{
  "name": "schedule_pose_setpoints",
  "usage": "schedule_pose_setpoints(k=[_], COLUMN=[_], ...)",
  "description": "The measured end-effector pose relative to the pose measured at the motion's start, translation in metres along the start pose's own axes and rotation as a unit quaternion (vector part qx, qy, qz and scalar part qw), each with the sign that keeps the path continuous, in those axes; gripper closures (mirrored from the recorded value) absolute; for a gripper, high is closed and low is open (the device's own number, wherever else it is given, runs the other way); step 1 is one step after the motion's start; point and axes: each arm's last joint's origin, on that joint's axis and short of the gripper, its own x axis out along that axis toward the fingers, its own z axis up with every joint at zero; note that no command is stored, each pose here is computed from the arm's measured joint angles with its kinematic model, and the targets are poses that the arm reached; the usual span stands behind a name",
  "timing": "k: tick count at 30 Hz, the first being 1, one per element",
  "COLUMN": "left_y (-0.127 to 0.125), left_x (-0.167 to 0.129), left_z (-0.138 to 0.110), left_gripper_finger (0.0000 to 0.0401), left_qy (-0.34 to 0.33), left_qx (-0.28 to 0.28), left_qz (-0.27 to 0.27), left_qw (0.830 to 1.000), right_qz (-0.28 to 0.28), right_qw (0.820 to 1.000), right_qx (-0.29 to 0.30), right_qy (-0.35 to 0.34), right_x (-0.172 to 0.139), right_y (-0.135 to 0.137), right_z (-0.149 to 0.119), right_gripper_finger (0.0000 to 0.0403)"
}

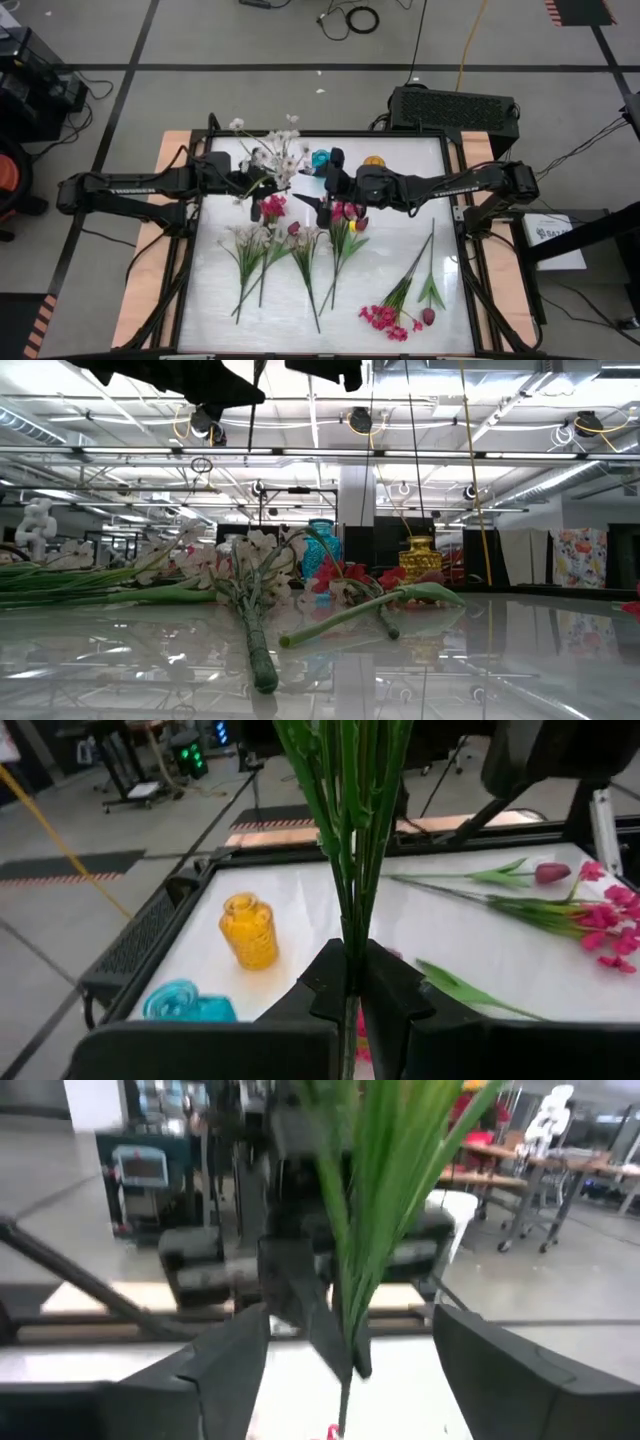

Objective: Sort flowers into vase by color
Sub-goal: Put the right white flowers into the transparent vase

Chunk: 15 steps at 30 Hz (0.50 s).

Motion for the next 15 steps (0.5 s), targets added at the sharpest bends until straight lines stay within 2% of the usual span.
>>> schedule_pose_setpoints(k=[6,11,15], left_y=[-0.003,-0.006,-0.006], left_x=[0.008,0.011,0.011], left_z=[-0.004,-0.004,-0.004], left_gripper_finger=[0.0379,0.0379,0.0379], left_qy=[0.013,0.01,0.011], left_qx=[0.001,0.002,0.0], left_qz=[-0.012,-0.016,-0.014], left_qw=[1.0,1.0,1.0], right_qz=[0.019,0.016,0.037], right_qw=[0.998,0.997,0.995], right_qx=[0.035,0.04,0.042], right_qy=[-0.048,-0.07,-0.088], right_x=[0.002,0.002,0.001], right_y=[-0.001,-0.004,-0.003], right_z=[0.007,0.011,0.015], right_gripper_finger=[0.012,0.0119,0.0119])
